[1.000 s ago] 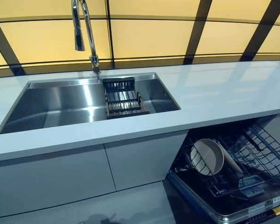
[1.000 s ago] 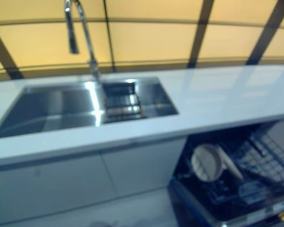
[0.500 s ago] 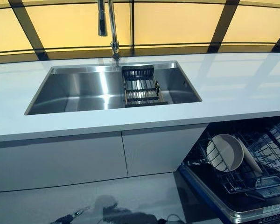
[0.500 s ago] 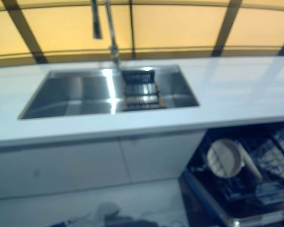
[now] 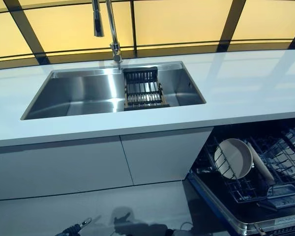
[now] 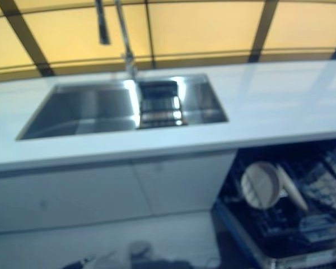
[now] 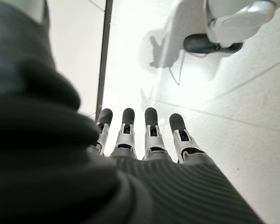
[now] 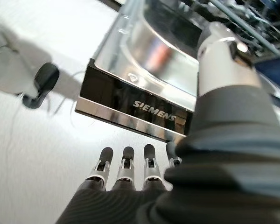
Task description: Take plates into dishwasher
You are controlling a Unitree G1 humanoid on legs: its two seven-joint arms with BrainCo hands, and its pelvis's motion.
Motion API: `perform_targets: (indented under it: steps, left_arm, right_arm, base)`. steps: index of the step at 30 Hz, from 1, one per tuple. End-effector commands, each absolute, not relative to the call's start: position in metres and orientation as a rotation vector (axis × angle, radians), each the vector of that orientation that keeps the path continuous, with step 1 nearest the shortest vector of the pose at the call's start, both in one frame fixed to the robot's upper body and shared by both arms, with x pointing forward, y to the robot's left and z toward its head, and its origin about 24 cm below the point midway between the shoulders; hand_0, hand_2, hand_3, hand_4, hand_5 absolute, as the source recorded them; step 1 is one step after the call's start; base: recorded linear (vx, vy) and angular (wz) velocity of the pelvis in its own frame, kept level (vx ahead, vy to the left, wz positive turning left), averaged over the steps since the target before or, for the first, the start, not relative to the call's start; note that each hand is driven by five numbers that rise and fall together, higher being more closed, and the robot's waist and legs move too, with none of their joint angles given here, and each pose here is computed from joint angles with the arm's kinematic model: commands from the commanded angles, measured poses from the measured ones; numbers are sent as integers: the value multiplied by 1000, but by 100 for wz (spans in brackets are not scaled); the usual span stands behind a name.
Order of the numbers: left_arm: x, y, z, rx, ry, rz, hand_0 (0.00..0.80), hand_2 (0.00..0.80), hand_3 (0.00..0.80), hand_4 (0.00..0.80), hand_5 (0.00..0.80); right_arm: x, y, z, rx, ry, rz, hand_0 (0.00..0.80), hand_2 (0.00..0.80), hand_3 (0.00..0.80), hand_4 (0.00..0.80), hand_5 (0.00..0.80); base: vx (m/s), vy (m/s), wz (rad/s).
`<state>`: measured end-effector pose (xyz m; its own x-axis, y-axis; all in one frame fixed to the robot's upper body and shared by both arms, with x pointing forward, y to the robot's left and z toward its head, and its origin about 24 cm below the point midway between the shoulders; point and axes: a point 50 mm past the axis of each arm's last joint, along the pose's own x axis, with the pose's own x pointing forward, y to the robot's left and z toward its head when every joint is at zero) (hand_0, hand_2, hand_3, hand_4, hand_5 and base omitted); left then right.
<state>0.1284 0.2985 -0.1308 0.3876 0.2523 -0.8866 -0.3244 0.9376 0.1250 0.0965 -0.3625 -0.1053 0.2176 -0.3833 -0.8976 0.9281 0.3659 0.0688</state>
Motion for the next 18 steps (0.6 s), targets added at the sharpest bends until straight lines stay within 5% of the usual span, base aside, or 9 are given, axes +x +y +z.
perform_targets:
  steps: [1,7,18]
  left_arm:
    - [134,301,-127,-37,1070,360,0,0,0,0,0]
    - [135,282,-134,-65,1069,297,0,0,0,0,0]
    - [132,271,-138,-66,1099,238,0,0,0,0,0]
  right_arm:
    - [201,-346,-68,881,622,-749,0,0,0,0,0]
    - [273,-333,-18,862,454,-497,0,0,0,0,0]
    - [325,-310,43,795,243,-269,0,0,0,0,0]
  base:
    - [-154,176,-19]
    - [-87,214,-22]
    - [15,80,-20]
